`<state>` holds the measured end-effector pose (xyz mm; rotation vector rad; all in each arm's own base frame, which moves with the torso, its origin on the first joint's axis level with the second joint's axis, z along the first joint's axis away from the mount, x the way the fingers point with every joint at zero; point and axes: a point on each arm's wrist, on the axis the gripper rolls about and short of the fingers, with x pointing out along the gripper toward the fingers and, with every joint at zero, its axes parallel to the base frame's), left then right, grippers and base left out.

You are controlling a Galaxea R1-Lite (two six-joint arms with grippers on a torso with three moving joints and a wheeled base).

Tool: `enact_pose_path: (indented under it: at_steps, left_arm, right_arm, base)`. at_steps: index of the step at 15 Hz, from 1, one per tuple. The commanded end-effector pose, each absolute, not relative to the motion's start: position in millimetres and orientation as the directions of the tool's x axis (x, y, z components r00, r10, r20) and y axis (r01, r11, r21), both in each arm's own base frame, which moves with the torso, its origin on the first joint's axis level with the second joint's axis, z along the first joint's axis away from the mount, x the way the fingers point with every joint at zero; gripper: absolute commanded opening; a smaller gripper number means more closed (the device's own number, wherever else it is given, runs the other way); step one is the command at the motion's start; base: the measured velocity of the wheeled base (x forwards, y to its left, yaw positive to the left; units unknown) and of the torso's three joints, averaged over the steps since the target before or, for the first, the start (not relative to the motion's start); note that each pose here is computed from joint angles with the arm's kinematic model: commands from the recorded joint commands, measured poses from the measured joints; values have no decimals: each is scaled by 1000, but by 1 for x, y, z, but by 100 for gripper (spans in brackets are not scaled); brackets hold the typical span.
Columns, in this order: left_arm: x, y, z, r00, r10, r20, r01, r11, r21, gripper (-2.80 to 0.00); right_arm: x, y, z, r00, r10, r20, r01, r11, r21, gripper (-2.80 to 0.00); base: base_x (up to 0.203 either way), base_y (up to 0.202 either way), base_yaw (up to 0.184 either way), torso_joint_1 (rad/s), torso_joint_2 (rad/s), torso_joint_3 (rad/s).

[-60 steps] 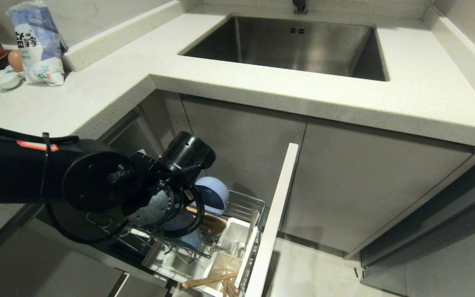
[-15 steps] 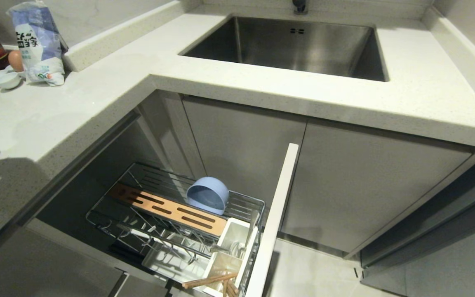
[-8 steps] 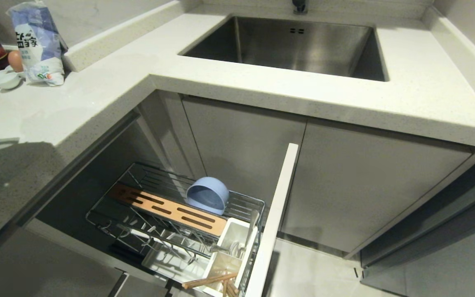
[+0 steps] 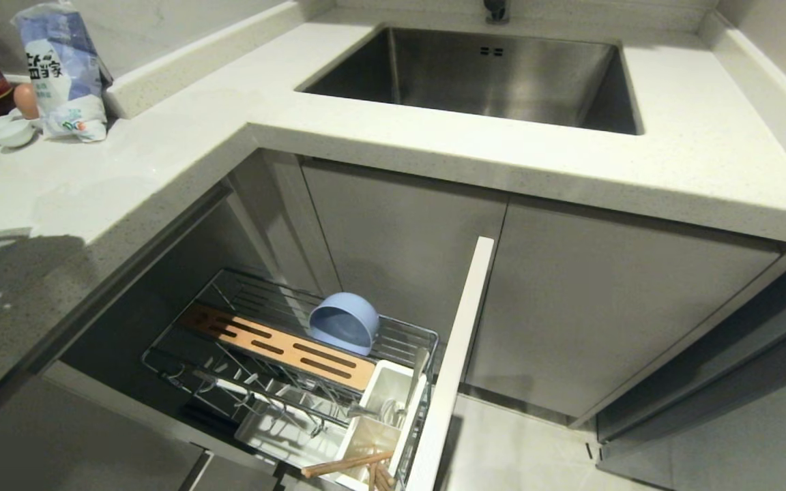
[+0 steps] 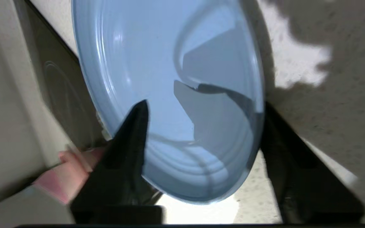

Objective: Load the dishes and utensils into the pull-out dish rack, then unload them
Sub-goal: Take the plate out of the cupboard, then take the bowl out of the cupboard

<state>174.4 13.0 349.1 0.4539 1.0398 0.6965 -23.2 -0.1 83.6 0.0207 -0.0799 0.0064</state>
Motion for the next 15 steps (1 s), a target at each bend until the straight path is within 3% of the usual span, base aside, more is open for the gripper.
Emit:
enact_pose_path:
  at_steps: [1,7,11,12,15]
  left_arm:
    - [161,12,357,378,689,-618,-334,725,602,0]
    - [93,-2,380,622,503,-600,-321,863,390,0]
    - [36,-1,387,820,228,-525,-155,972,179,-3]
    - [29,0,383,841,190,-507,-130,980,152,-280]
    - [31,-3,385,935,64,-348,-65,998,11,-280]
  right_arm:
    - [-21,0,76,998,6,55,-7,1000,20,-280]
    - [-21,0,76,998,6,55,-7,1000,21,-280]
    - [-21,0,76,998,6,55,-7,1000,21,-280]
    - [-21,0,76,998,6,55,-7,1000,21,-280]
    - [-21,0,76,998,6,56,-7,1000,21,-280]
  base:
    - [0,0,0,0,0,0]
    - [0,0,0,0,0,0]
    - [0,0,0,0,0,0]
    - [0,0,0,0,0,0]
    - [0,0,0,0,0,0]
